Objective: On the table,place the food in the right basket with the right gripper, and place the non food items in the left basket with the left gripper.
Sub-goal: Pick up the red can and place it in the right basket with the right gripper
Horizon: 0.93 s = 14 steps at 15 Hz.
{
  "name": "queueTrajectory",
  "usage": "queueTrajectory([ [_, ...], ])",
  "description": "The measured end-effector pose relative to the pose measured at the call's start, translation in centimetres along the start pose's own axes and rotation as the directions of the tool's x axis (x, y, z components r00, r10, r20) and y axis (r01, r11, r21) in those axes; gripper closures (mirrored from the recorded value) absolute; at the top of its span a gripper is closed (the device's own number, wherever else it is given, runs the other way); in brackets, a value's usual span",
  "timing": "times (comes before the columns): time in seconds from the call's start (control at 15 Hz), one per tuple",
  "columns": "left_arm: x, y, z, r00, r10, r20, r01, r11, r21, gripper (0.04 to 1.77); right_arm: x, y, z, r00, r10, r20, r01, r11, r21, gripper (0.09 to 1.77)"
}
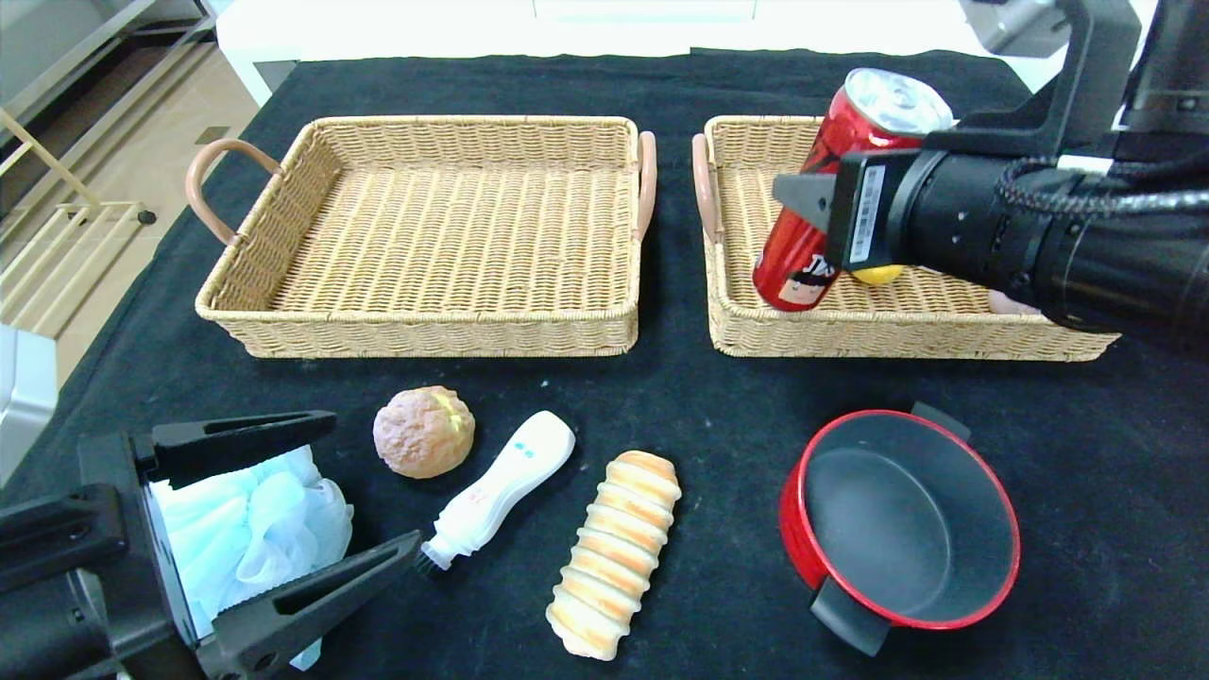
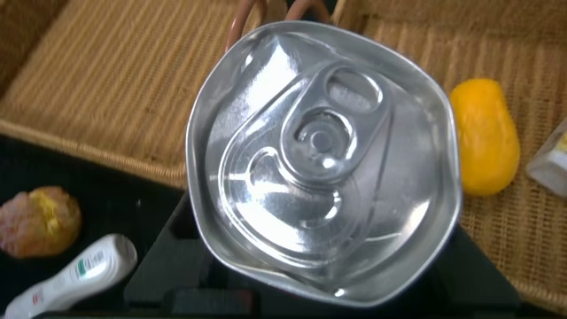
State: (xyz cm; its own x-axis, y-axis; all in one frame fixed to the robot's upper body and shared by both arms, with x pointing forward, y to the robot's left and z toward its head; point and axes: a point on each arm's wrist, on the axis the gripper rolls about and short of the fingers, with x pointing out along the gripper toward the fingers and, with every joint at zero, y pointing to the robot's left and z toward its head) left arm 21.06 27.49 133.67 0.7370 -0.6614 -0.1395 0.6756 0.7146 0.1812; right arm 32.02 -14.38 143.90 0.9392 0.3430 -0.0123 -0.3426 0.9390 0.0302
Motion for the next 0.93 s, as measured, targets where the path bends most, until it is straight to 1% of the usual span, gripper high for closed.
queueTrajectory([
  [0.2, -0.1, 0.0, 0.1, 1.0, 0.003, 0.005, -0.003, 1.0, 0.001, 0.09, 2.1, -2.0, 1.2, 0.998, -0.052, 0.036, 0.051, 0.998, 0.025, 0.84],
  [0.4, -0.2, 0.0, 0.2, 1.0, 0.004, 0.009, -0.004, 1.0, 0.002, 0.09, 4.2, -2.8, 1.2, 0.997, -0.07, 0.043, 0.069, 0.997, 0.03, 0.84],
  [0.6, -0.2, 0.0, 0.2, 1.0, 0.004, 0.011, -0.004, 1.0, 0.003, 0.09, 6.2, -3.3, 1.7, 0.993, -0.09, 0.07, 0.088, 0.995, 0.038, 0.84],
  [0.73, -0.2, 0.0, 0.2, 1.0, 0.004, 0.01, -0.004, 1.0, 0.002, 0.09, 7.8, -3.7, 1.6, 0.993, -0.097, 0.07, 0.095, 0.995, 0.037, 0.84],
  [0.93, -0.2, 0.0, 0.2, 1.0, 0.003, 0.011, -0.003, 1.0, 0.004, 0.09, 10.0, -4.5, 0.7, 0.99, -0.125, 0.059, 0.123, 0.992, 0.034, 0.84],
])
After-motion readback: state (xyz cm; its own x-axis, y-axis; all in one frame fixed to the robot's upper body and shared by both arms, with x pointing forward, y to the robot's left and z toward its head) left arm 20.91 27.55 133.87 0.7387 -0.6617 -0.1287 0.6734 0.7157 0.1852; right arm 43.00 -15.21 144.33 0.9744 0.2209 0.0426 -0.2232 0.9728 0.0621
